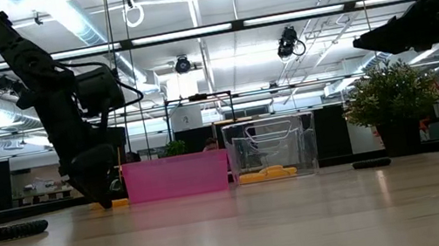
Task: Sort spring keychains
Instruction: Put the yellow spring keychain into the transparent bin
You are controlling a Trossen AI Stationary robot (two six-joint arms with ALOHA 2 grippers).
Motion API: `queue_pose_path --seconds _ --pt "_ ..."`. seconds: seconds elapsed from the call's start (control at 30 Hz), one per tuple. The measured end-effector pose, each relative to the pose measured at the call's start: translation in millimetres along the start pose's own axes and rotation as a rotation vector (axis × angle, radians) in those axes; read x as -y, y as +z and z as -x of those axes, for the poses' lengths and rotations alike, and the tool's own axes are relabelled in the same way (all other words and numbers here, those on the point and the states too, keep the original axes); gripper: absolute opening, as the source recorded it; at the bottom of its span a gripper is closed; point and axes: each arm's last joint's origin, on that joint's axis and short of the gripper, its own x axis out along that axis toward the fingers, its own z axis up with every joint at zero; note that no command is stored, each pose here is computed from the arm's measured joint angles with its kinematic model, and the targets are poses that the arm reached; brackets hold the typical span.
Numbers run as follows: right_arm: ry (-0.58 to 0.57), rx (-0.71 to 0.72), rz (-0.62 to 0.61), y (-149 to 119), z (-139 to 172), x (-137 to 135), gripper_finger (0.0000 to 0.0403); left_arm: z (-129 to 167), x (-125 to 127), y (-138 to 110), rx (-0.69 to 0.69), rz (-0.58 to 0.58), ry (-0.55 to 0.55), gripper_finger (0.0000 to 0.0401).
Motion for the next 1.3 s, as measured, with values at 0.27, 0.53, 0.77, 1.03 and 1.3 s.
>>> queue_pose_path --seconds 0.27,0.53,0.77,1.03,1.3 --pt "0.0 0.0 0.0 0 0 0 0.0221 0 1 -1 -0.022 -0.018 -0.037 0.0086" --pt "0.0 0.0 0.0 0 0 0 0.0221 3 0 -3 -0.095 -0.034 -0.053 0.0021" --pt "0.0 0.0 0.0 0 0 0 0.0221 14 0 0 -0.212 0.014 0.005 0.0025" --pt "0.0 0.0 0.0 0 0 0 0.0221 23 1 8 -0.185 0.003 0.133 0.0021" --pt "0.0 0.0 0.0 0 0 0 0.0221 42 7 17 -0.12 -0.022 0.229 0.0021"
